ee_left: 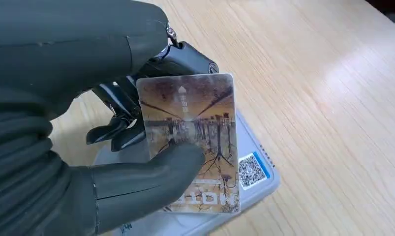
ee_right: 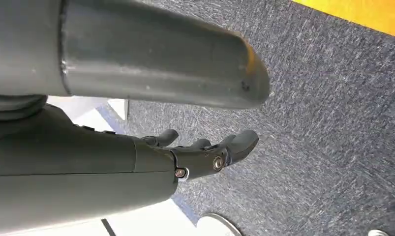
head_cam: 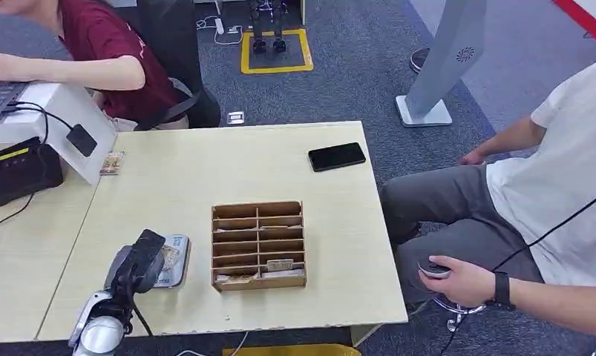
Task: Pass the card to the sensor for recognition and then transmit it.
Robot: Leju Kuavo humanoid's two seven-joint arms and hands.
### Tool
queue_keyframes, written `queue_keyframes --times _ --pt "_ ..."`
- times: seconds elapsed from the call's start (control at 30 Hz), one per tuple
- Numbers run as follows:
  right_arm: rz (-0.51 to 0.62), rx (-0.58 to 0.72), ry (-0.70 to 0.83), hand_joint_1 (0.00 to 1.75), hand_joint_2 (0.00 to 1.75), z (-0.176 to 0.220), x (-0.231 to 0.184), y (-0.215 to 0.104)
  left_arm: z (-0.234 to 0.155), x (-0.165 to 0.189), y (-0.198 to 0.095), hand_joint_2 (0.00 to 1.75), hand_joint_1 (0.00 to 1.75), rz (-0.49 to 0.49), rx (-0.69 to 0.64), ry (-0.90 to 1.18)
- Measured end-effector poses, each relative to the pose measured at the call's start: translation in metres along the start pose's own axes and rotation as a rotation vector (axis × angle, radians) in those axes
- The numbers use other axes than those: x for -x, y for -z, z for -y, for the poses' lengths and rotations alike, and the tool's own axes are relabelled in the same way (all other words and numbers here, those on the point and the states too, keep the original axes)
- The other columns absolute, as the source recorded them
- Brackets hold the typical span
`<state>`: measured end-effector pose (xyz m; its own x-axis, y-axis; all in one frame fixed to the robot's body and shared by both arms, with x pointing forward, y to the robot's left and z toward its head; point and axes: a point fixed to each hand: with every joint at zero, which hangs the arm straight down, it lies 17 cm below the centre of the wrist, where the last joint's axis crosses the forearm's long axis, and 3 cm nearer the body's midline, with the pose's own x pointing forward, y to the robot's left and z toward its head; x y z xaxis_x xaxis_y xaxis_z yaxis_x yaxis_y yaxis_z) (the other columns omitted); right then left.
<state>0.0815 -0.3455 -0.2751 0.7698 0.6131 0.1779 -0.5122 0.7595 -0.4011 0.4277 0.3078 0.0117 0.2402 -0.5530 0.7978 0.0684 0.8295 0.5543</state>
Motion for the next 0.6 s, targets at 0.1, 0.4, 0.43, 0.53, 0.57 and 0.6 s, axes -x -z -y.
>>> queue_keyframes --times 0.1,0.4,0.43,0.53,0.57,0.6 --pt "0.000 0.001 -0.001 0.00 0.00 0.000 0.000 0.000 0.002 0.000 0.000 1.75 1.75 -0.001 0.003 -0.003" --pt "0.001 0.002 -0.001 0.00 0.00 0.000 0.000 0.000 0.010 0.002 -0.002 1.75 1.75 -0.011 0.017 0.009" --pt "0.000 0.002 -0.001 0.00 0.00 0.000 0.000 0.000 0.010 0.002 -0.002 1.75 1.75 -0.011 0.018 0.008" --pt "0.001 0.002 -0.001 0.00 0.00 0.000 0.000 0.000 0.011 0.002 -0.003 1.75 1.75 -0.012 0.019 0.008" --pt "0.001 0.002 -0.002 0.00 0.00 0.000 0.000 0.000 0.011 0.002 -0.003 1.75 1.75 -0.012 0.019 0.008" --pt "0.001 0.002 -0.002 0.00 0.00 0.000 0.000 0.000 0.011 0.003 -0.003 1.75 1.75 -0.013 0.019 0.008"
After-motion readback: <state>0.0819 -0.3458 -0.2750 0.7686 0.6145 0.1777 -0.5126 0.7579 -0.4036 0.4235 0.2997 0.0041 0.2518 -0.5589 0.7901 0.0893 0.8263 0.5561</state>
